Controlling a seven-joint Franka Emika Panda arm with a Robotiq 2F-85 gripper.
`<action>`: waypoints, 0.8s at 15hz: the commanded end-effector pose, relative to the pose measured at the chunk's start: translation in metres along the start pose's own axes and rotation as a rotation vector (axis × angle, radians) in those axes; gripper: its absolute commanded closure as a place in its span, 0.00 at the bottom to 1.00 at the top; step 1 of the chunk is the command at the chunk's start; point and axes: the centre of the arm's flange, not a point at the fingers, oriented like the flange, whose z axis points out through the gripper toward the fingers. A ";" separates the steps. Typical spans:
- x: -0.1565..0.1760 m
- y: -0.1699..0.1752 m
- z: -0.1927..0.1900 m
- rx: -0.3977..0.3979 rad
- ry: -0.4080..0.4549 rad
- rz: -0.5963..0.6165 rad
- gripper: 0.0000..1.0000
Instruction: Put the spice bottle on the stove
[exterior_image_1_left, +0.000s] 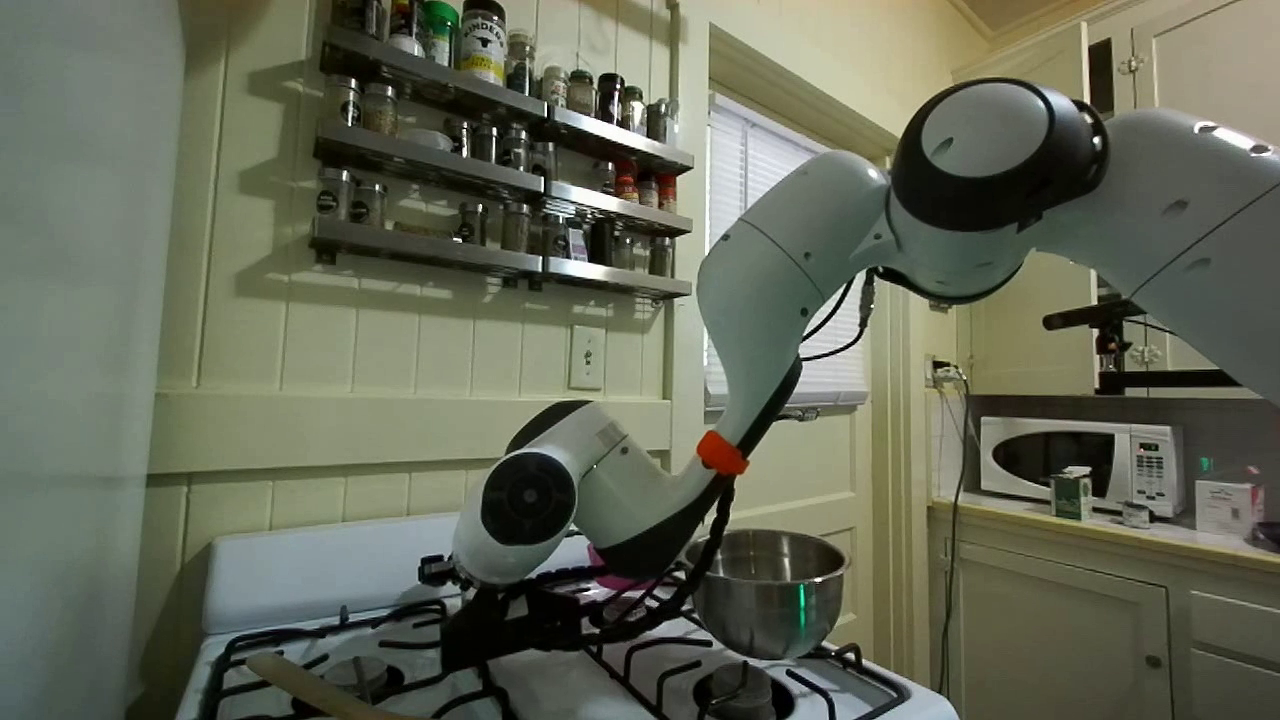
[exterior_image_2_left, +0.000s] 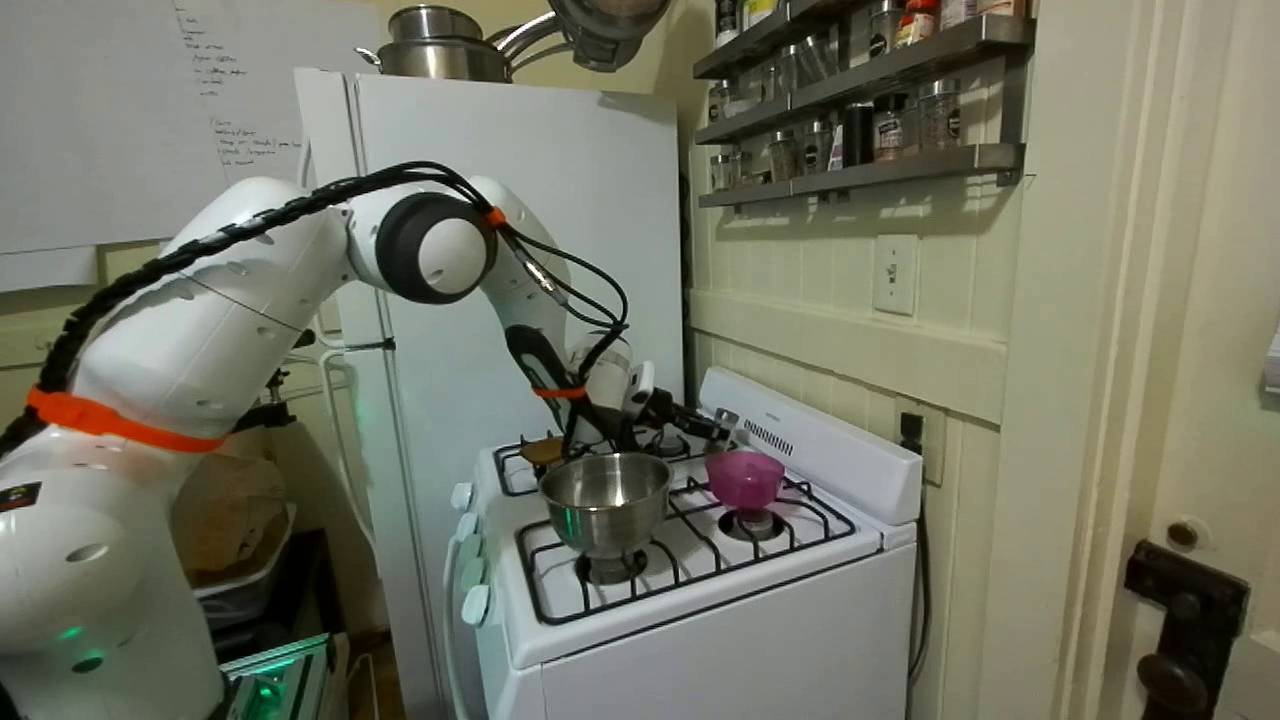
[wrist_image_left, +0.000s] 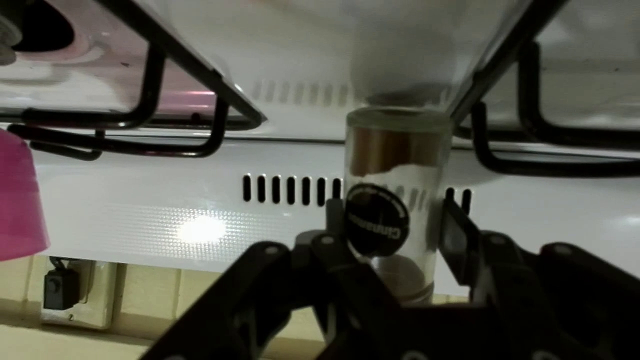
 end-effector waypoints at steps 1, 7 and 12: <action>-0.016 0.010 -0.016 0.000 -0.051 -0.017 0.77; -0.015 0.010 -0.018 0.003 -0.048 -0.041 0.67; -0.013 0.009 -0.018 0.005 -0.048 -0.062 0.26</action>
